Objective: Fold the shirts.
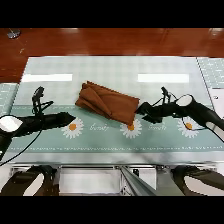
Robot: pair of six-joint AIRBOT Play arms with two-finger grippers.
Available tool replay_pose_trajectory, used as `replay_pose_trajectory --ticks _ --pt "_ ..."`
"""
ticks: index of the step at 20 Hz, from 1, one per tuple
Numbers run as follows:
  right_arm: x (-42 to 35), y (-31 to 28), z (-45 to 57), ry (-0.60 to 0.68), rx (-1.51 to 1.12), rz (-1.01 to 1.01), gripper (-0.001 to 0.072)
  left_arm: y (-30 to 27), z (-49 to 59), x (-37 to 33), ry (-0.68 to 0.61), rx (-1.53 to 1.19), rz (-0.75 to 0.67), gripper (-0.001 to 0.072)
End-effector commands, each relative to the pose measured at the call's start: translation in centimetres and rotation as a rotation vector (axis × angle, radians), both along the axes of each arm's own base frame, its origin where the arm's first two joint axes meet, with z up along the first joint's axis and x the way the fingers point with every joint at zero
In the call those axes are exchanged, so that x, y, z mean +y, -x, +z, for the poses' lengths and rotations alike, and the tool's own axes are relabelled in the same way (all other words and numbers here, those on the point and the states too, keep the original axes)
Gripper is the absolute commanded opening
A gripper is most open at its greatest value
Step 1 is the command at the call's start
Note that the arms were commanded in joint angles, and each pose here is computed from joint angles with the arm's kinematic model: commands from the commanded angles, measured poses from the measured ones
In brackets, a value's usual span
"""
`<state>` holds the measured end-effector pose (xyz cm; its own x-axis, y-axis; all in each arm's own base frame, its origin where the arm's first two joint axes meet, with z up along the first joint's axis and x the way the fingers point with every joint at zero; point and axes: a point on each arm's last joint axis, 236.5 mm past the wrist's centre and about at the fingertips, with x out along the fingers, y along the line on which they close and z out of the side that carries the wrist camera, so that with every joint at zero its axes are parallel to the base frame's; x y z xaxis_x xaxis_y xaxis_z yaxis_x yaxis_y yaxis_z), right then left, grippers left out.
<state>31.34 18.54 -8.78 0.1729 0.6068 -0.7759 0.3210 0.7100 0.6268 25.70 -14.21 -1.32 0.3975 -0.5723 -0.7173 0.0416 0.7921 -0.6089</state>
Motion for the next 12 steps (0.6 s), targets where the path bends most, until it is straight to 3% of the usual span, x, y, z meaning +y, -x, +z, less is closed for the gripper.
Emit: replay_pose_trajectory --ticks 1,3,4,5,6,9,12 --pt "3.6 -1.3 -0.7 -0.096 0.041 0.038 0.0615 0.3 -0.2 -0.5 -0.001 0.008 -0.020 0.0026" --pt "5.8 -1.2 -1.0 -0.108 0.061 0.107 0.0594 0.2 -0.2 -0.5 -0.001 0.007 -0.018 0.0026" --pt "6.7 -1.3 -1.1 -0.112 0.064 0.139 0.0401 0.2 -0.2 -0.5 -0.001 0.006 -0.018 0.0026" --pt "7.5 -1.5 -0.8 -0.119 0.047 0.179 0.0107 0.2 -0.2 -0.5 -0.001 0.006 -0.018 0.0026" --pt "8.1 -2.2 0.2 -0.126 -0.007 0.227 0.0024 0.3 -0.2 -0.5 -0.001 0.007 -0.019 0.0026" --pt "9.2 -6.7 6.2 -0.122 -0.182 0.324 0.0023 0.3 -0.2 -0.5 -0.001 0.007 -0.019 0.0026" --pt "8.1 -11.5 14.3 0.012 -0.354 0.383 0.0023 0.3 -0.2 -0.5 -0.001 0.007 -0.019 0.0026"
